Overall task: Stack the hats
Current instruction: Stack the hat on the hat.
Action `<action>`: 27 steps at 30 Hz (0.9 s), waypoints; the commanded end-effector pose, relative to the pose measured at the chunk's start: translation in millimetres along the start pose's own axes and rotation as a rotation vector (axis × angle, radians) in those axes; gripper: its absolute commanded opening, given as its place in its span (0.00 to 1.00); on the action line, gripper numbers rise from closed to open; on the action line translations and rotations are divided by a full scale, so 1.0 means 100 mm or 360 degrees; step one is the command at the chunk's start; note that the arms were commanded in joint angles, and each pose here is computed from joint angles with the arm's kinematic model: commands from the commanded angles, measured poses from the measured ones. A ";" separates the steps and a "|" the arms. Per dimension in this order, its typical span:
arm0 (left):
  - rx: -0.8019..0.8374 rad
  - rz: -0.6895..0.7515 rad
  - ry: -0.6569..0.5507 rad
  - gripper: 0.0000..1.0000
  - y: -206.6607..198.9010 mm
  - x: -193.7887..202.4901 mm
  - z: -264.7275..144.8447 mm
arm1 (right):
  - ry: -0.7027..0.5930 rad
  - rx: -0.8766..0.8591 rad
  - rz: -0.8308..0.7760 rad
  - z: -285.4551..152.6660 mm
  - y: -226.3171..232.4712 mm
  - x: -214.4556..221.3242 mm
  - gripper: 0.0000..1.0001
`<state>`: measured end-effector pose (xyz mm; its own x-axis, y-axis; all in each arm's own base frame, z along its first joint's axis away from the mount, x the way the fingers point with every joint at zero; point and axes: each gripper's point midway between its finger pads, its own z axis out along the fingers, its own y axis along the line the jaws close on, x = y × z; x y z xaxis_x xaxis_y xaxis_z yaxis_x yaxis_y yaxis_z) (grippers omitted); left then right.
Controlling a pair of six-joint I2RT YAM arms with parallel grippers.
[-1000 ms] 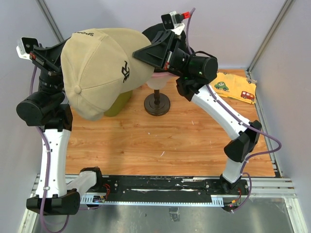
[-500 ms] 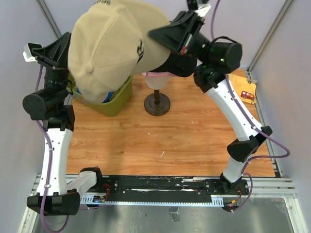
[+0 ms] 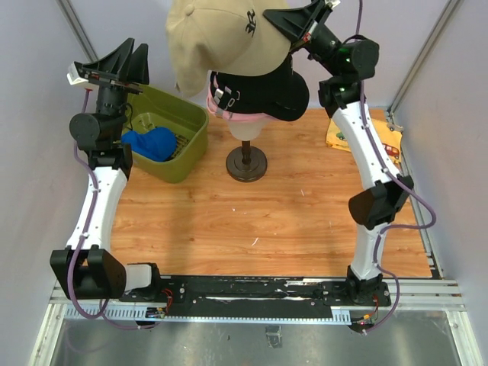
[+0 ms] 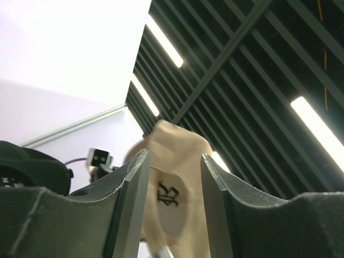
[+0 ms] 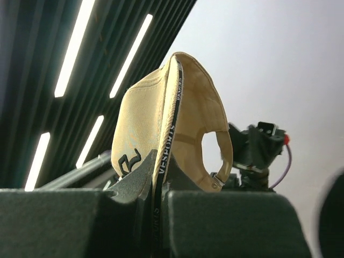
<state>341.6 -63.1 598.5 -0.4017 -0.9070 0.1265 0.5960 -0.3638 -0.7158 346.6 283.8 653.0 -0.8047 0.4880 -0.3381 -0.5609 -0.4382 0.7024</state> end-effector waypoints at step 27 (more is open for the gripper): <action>-0.0089 0.0548 0.0110 0.45 0.23 0.34 0.17 | -0.0270 0.0301 0.0451 -0.63 -0.55 -0.57 0.01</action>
<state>359.4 -95.0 588.8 -0.2637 -0.9585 -0.1083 0.6376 -0.0890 -0.7652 415.9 239.2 595.2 -0.8530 0.5202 -0.0426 -0.2923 -0.4084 0.8647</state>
